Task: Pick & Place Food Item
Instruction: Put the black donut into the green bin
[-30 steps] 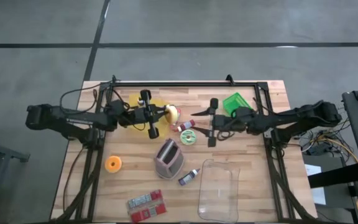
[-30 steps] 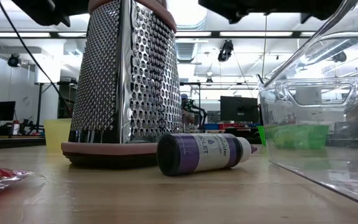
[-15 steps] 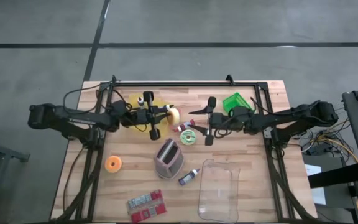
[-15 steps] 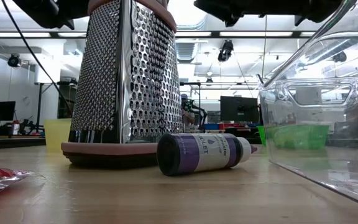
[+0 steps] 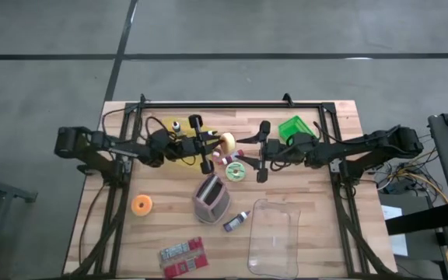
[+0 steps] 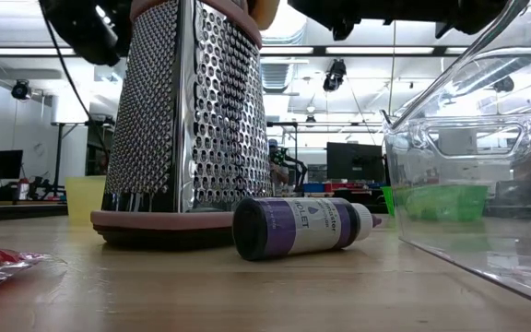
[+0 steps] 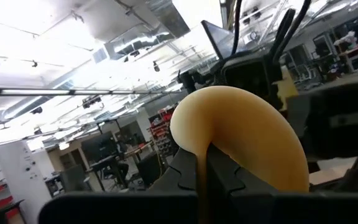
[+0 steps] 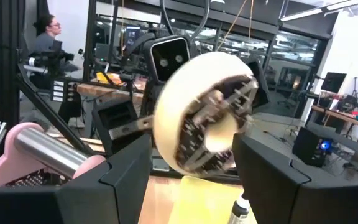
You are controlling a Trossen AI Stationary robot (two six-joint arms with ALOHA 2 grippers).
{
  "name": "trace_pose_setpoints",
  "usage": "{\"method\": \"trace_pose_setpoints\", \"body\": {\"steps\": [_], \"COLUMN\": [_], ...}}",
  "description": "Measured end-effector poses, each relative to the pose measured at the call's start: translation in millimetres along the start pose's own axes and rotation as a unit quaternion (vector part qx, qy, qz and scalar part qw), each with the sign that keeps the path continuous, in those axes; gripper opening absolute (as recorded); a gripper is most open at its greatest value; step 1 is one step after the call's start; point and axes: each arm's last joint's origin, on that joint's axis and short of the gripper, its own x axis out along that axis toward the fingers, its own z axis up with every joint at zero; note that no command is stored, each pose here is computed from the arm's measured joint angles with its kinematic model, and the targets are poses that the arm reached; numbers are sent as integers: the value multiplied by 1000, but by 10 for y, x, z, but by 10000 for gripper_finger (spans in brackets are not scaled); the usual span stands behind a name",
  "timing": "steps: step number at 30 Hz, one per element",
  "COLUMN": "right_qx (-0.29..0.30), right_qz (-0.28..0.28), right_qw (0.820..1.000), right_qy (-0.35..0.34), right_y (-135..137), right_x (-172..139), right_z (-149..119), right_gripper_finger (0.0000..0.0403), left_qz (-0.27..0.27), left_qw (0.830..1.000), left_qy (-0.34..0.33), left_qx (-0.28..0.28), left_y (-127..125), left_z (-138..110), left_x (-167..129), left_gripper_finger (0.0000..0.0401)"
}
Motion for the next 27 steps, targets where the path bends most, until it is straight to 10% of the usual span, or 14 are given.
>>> {"method": "trace_pose_setpoints", "body": {"steps": [27], "right_qx": [46], "right_qz": [-33], "right_qw": [998], "right_qy": [2], "right_y": [-21], "right_x": [7], "right_z": [5], "right_gripper_finger": [221], "left_qz": [9], "left_qw": [1000], "left_qy": [5], "left_qx": [-11], "left_y": [-1], "left_z": [-47], "left_x": [78], "left_gripper_finger": [1]}}
